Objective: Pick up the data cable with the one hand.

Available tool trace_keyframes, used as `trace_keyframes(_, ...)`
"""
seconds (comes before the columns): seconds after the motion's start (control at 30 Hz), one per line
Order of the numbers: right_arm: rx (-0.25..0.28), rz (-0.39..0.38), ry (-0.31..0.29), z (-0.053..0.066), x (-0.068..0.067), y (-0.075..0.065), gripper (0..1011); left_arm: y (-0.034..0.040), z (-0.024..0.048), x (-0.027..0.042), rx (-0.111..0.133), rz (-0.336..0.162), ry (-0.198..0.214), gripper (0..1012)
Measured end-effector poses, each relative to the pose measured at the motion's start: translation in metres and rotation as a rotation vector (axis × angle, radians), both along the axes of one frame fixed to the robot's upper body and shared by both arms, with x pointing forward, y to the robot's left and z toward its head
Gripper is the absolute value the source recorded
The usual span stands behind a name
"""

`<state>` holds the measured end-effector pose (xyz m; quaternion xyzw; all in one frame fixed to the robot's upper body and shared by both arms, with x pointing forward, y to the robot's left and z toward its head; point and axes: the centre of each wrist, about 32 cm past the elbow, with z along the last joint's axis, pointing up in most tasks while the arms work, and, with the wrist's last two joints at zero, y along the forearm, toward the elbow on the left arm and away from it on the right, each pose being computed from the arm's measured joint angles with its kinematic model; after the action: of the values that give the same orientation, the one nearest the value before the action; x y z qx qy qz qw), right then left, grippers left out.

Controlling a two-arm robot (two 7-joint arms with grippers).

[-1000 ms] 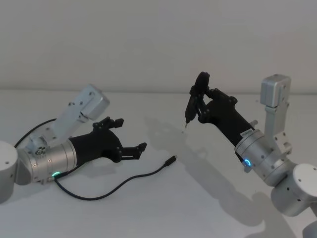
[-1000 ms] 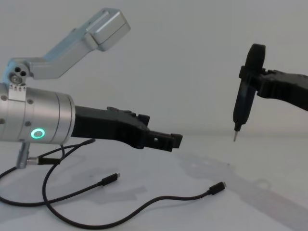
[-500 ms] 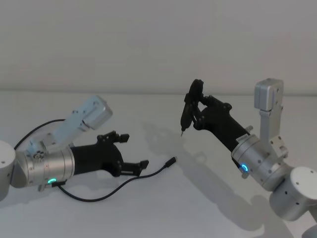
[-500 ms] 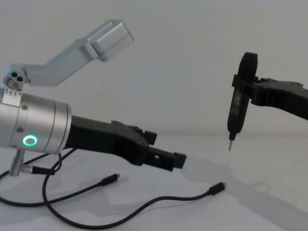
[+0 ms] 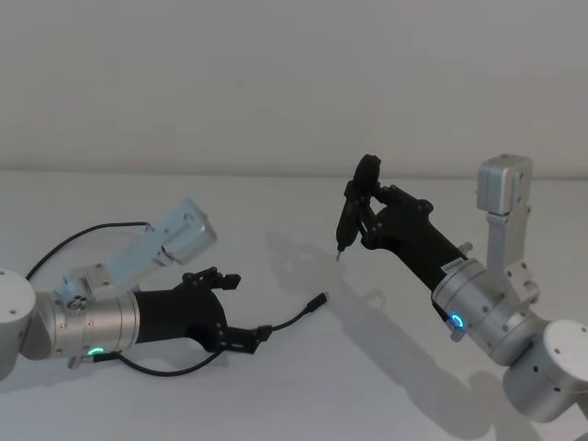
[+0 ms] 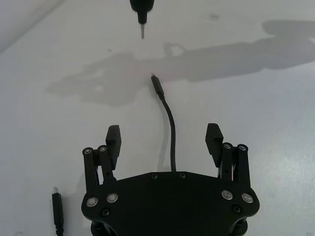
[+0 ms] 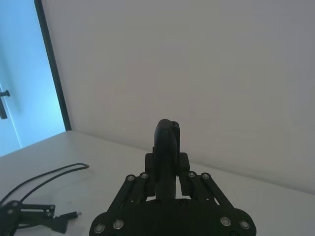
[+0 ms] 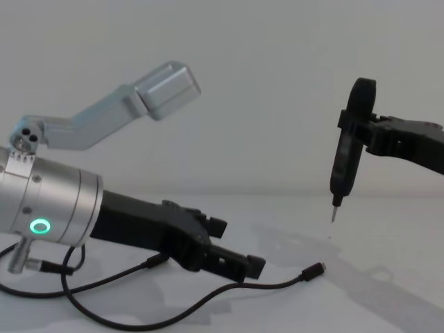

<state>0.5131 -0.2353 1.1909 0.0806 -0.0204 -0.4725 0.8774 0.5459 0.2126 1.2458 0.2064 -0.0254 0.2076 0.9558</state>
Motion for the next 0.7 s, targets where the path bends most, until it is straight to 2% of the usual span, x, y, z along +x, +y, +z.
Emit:
trace_keyframes(0.3, 0.014, -0.005, -0.001, -0.001, -0.005, -0.001, 275, -0.0014, -0.0091, 0.0014, 0.053, -0.015, 0.010, 1001)
trace_keyframes(0.5, 0.021, -0.007, 0.001, -0.002, -0.007, -0.001, 274, -0.0021, -0.0143, 0.0014, 0.077, -0.019, 0.014, 1001)
trace_keyframes(0.7, 0.025, -0.007, 0.002, -0.002, -0.008, -0.002, 275, -0.0029, -0.0177, 0.0010, 0.089, -0.014, 0.012, 1001)
